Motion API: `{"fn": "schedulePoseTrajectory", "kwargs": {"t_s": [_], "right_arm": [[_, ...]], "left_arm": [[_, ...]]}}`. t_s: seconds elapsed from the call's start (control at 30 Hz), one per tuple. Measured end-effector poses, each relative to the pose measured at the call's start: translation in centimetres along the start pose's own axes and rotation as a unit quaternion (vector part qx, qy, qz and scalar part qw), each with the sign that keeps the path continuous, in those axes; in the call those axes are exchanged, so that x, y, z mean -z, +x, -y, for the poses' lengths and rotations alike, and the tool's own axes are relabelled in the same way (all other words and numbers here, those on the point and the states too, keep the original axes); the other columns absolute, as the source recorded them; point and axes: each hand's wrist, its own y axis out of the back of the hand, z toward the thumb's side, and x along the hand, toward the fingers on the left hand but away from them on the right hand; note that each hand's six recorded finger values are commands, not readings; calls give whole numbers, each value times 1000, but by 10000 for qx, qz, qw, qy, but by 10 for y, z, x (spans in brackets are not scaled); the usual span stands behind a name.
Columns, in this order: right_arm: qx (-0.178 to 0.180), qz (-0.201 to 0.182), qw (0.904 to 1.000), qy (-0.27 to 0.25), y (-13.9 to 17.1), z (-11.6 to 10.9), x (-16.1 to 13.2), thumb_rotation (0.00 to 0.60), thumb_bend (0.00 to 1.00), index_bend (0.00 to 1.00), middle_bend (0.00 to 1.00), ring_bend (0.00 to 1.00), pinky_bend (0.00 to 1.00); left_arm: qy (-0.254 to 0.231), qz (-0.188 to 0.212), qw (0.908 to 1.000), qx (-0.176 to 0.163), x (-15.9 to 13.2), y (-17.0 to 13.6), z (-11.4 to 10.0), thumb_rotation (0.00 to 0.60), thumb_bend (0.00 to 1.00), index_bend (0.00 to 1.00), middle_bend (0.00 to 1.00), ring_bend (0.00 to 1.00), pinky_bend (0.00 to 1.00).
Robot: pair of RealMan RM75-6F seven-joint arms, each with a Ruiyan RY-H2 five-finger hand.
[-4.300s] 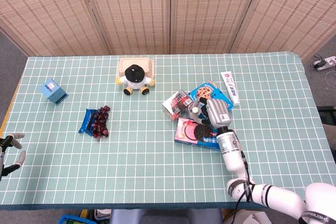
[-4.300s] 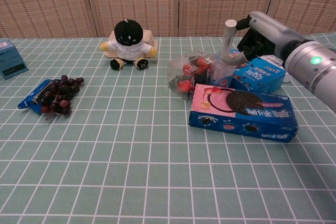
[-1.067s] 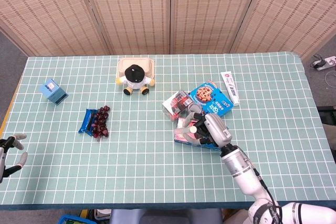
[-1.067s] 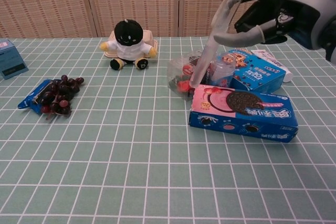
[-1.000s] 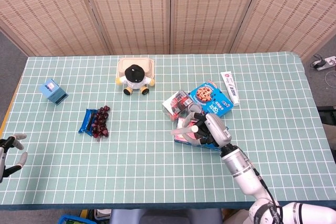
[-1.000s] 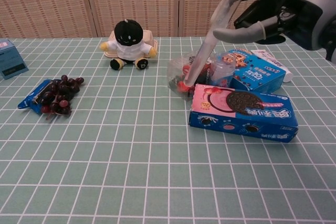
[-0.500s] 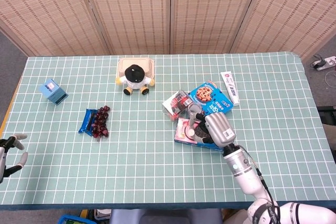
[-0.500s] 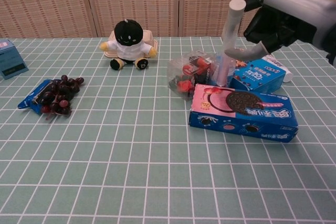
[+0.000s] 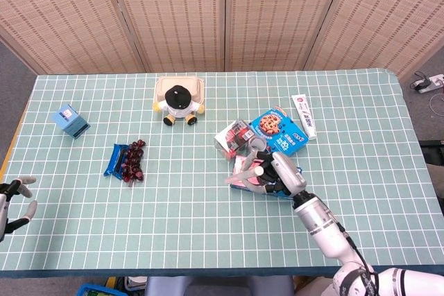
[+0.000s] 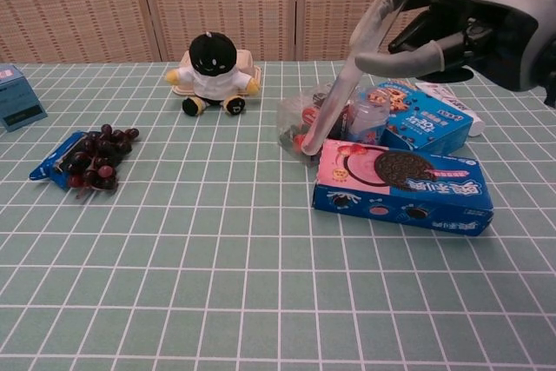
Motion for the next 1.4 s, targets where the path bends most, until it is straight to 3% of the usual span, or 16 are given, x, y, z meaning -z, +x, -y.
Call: {"fn": "schedulePoseTrajectory", "kwargs": {"t_s": [0.1,0.2,0.37,0.47,0.53,0.6,0.77,0.87,0.93,1.1,1.27,1.4], "right_arm": [[36,-12,9996,277,1,-2,1,600,508,718,1000,1000,1000],[138,-14,9952,965,1,-6,3,600,508,718,1000,1000,1000],[416,11,9722,2303,1,-9,3,600,508,718,1000,1000,1000],[471,43,9639,2620,1,-7,3,600,508,718,1000,1000,1000],[475,61,9652,2571,1,-6,3,600,508,718,1000,1000,1000],[464,76,9722,2292,0,-5,2,600,508,718,1000,1000,1000],[350,60,9940,1038,0,0,0,600,508,718,1000,1000,1000],[251,38,9985,488,0,2,-2,600,509,718,1000,1000,1000],[228,28,9989,403,1,2,-2,600,509,718,1000,1000,1000],[250,22,9947,1000,2,0,0,600,509,718,1000,1000,1000],[412,9,9788,2006,2,-3,1,600,510,718,1000,1000,1000],[474,23,9753,2159,2,-2,1,600,513,718,1000,1000,1000]], "left_arm": [[0,5,10000,8,0,0,0,600,383,395,510,424,526],[0,-3,10000,21,0,0,1,600,383,395,510,424,528],[-1,-9,10000,21,0,0,0,600,383,394,510,424,528],[-6,-6,10000,18,0,0,0,600,383,394,510,424,528],[-15,-7,10000,17,0,0,0,600,383,394,510,424,528],[-25,-10,10000,11,0,0,-1,600,383,394,510,424,528],[-32,-1,10000,-1,0,-1,-1,600,383,394,510,424,528],[-34,4,10000,-6,-1,-1,-2,600,383,394,510,424,528],[-32,6,10000,-13,-1,-1,-2,600,383,394,510,424,528],[-43,14,10000,-18,-1,-2,-2,600,383,395,510,424,528],[-41,6,10000,-14,-1,-1,-2,600,383,395,510,424,528],[-45,5,10000,-4,-1,-1,-2,600,383,395,510,424,528]]}}
